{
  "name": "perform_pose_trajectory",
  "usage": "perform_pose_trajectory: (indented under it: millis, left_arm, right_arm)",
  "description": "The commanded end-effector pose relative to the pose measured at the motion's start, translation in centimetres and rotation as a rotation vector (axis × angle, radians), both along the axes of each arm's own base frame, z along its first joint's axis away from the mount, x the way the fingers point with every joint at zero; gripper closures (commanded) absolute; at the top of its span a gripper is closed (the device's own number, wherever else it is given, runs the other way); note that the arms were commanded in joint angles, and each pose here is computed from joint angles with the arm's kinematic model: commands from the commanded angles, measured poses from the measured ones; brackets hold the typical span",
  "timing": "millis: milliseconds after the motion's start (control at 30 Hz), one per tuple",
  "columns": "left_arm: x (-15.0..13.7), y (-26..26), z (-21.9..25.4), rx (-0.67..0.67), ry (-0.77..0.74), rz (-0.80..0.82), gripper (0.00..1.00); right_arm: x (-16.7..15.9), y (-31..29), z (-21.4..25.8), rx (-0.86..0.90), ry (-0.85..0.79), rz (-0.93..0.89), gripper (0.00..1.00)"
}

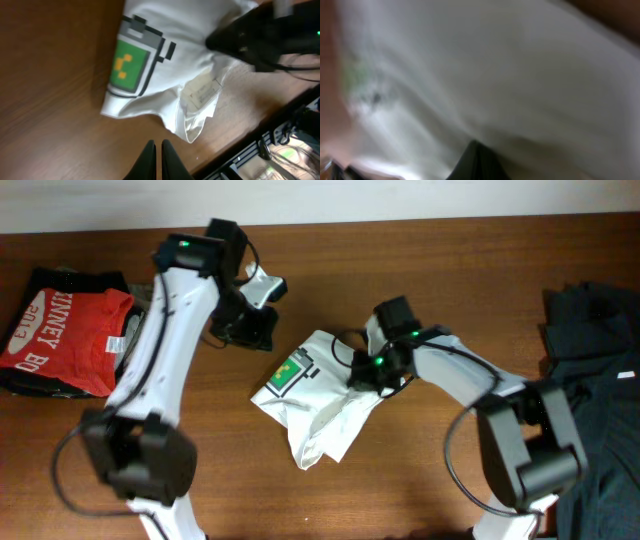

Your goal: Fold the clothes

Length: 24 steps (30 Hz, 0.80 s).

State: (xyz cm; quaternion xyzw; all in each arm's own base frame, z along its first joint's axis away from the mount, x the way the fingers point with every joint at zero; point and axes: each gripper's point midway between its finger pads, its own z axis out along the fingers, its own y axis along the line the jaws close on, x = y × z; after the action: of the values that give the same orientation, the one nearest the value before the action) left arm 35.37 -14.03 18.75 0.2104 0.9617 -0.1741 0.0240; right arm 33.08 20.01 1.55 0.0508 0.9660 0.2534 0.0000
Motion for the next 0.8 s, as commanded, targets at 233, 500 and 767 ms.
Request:
perform_pose_trajectory:
  millis: [233, 500, 767]
  left_arm:
    - [-4.3, 0.3, 1.3, 0.020, 0.081, 0.026, 0.28]
    - [-10.9, -7.9, -12.2, -0.193, 0.405, 0.163, 0.28]
    - [-7.5, -10.5, -16.9, -0.282, 0.350, 0.501, 0.01]
  right_arm:
    - [-3.4, -10.7, -0.5, -0.430, 0.245, -0.477, 0.96]
    - [-2.2, -10.6, 8.5, -0.314, -0.026, -0.453, 0.90]
    - [-2.9, -10.8, 8.5, -0.328, -0.019, -0.415, 0.92]
